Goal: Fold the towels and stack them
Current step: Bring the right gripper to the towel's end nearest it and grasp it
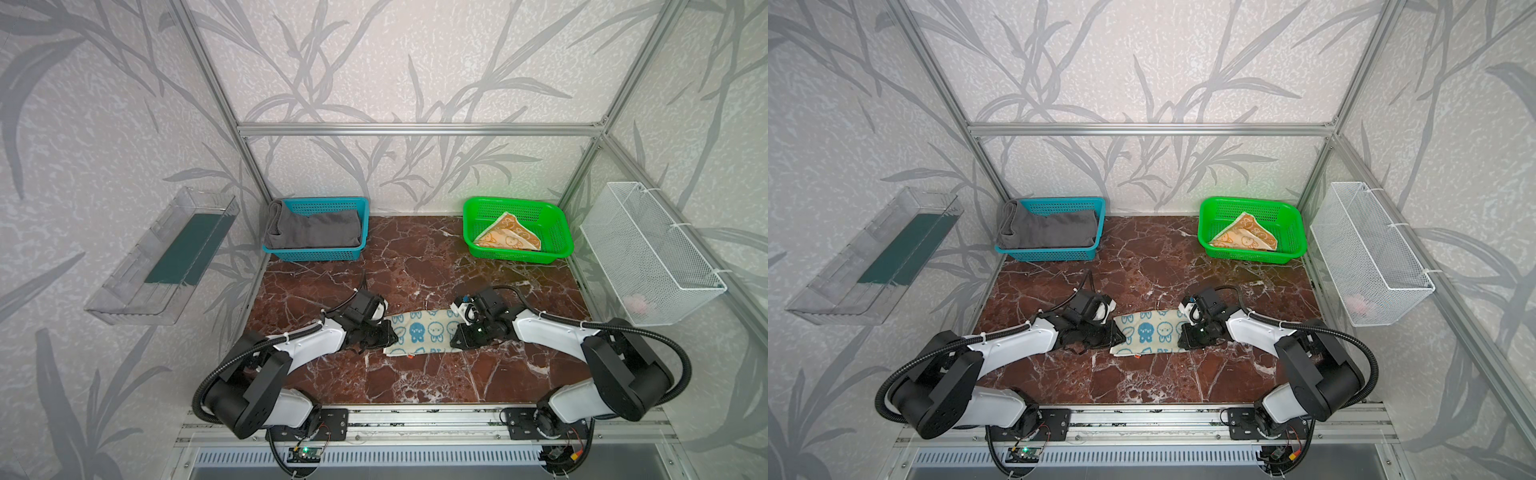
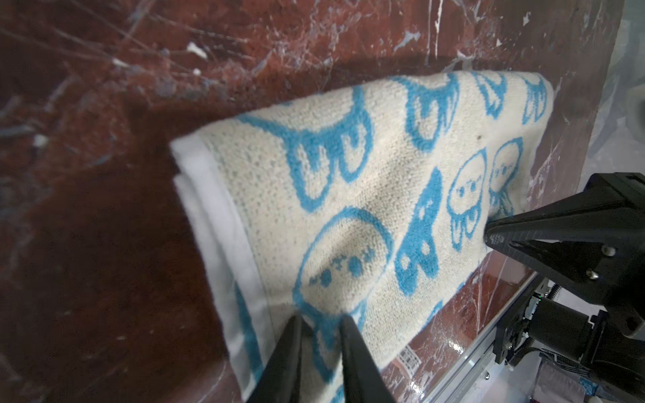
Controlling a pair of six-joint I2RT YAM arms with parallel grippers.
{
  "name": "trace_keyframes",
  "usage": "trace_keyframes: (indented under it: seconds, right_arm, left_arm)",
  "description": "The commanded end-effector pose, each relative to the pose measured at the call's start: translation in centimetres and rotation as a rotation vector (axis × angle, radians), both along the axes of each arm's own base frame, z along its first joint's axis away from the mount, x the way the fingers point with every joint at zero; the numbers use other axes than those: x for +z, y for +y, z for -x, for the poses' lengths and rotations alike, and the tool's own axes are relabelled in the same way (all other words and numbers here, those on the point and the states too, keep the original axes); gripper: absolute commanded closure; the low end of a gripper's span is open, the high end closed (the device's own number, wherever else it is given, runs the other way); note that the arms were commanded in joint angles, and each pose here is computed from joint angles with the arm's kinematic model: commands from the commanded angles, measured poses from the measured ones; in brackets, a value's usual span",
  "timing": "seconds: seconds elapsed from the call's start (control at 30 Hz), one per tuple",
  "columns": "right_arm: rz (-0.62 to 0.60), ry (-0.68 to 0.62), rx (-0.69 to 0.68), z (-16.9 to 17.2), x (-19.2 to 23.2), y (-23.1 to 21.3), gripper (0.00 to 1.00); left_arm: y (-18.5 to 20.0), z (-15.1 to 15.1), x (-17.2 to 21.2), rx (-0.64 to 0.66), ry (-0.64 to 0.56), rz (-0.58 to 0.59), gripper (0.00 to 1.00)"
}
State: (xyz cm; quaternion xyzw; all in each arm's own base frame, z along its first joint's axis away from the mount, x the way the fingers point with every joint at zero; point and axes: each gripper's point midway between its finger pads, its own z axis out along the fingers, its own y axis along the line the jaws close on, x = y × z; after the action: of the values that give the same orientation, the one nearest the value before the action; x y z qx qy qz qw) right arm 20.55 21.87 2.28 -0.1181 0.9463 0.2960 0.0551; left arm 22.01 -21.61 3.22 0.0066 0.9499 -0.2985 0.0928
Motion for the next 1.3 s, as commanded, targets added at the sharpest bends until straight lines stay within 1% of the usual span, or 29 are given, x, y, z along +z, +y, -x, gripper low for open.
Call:
trace_keyframes:
  seconds: [0.0, 0.03, 0.1, 0.2, 0.27, 0.37, 0.4, 0.47, 0.5, 0.53, 0.57, 0.63, 0.67, 0.73, 0.83, 0.97, 1.03, 1.1, 1.13, 1.2, 1.27]
  right_arm:
    - [0.110, 0.013, -0.041, 0.3, -1.5, -1.9, 0.93]
    - [0.141, 0.014, -0.045, 0.3, -1.9, -2.4, 0.93]
    - [0.165, 0.019, -0.045, 0.2, -2.3, -2.6, 0.94]
    - [0.138, 0.001, -0.039, -0.4, -1.9, -2.0, 0.94]
    - [0.118, -0.047, -0.013, -1.1, -0.9, -1.5, 0.94]
    - [0.099, -0.188, 0.052, -2.6, 1.9, -1.0, 0.90]
    - [0.100, -0.240, 0.077, -3.0, 2.9, -0.9, 0.86]
    - [0.101, -0.362, 0.145, -3.7, 5.0, -0.7, 0.72]
    - [0.104, -0.404, 0.156, -4.0, 5.8, -0.7, 0.65]
    - [0.080, -0.460, 0.188, -4.3, 6.9, -0.3, 0.59]
    - [0.068, -0.513, 0.237, -4.2, 7.9, 0.2, 0.55]
    - [0.099, -0.596, 0.309, -4.2, 9.3, 0.7, 0.44]
    - [0.113, -0.629, 0.349, -4.2, 9.8, 0.9, 0.41]
    - [0.132, -0.675, 0.438, -3.7, 10.5, 1.7, 0.37]
    - [0.181, -0.725, 0.586, -3.1, 10.3, 2.8, 0.36]
    - [0.227, -0.781, 0.790, -2.0, 8.8, 4.6, 0.35]
    - [0.233, -0.793, 0.854, -1.7, 8.0, 5.6, 0.34]
    - [0.228, -0.777, 0.916, -1.2, 6.9, 6.5, 0.33]
    - [0.222, -0.764, 0.947, -1.0, 6.4, 6.9, 0.33]
    - [0.234, -0.750, 0.995, -0.8, 5.3, 7.6, 0.32]
    - [0.253, -0.739, 1.044, -0.7, 4.1, 8.2, 0.31]
  left_arm:
    - [0.7, -0.4, -0.2, -0.021, -0.008, -0.074, 0.78]
    - [1.0, -0.4, -0.5, -0.028, -0.003, -0.097, 0.79]
    - [1.2, -0.5, -1.1, -0.042, 0.012, -0.128, 0.79]
    - [1.4, -0.9, -1.9, -0.065, 0.038, -0.171, 0.81]
    - [1.2, -1.3, -2.0, -0.083, 0.039, -0.183, 0.82]
    - [0.7, -2.5, -1.3, -0.095, 0.007, -0.174, 0.82]
    - [0.5, -2.9, -1.0, -0.094, -0.006, -0.167, 0.82]
    - [0.3, -3.8, -0.2, -0.083, -0.031, -0.153, 0.80]
    - [0.1, -4.2, 0.1, -0.081, -0.041, -0.147, 0.80]
    - [0.1, -4.4, 0.5, -0.079, -0.049, -0.145, 0.80]
    - [0.1, -4.6, 0.8, -0.076, -0.055, -0.145, 0.80]
    - [0.1, -4.9, 1.4, -0.073, -0.065, -0.150, 0.78]
    - [0.2, -4.9, 1.7, -0.071, -0.071, -0.153, 0.78]
    - [0.5, -4.9, 2.2, -0.063, -0.086, -0.156, 0.77]
    - [1.2, -4.7, 2.2, -0.050, -0.093, -0.176, 0.76]
    - [2.8, -4.2, 2.1, -0.019, -0.084, -0.215, 0.76]
    - [3.6, -4.3, 2.5, 0.006, -0.096, -0.229, 0.76]
    - [4.4, -4.6, 3.5, 0.038, -0.124, -0.233, 0.74]
    - [5.0, -4.8, 4.1, 0.062, -0.143, -0.233, 0.71]
    - [6.2, -5.3, 5.3, 0.132, -0.172, -0.229, 0.62]
    - [7.9, -5.6, 6.5, 0.224, -0.202, -0.239, 0.49]
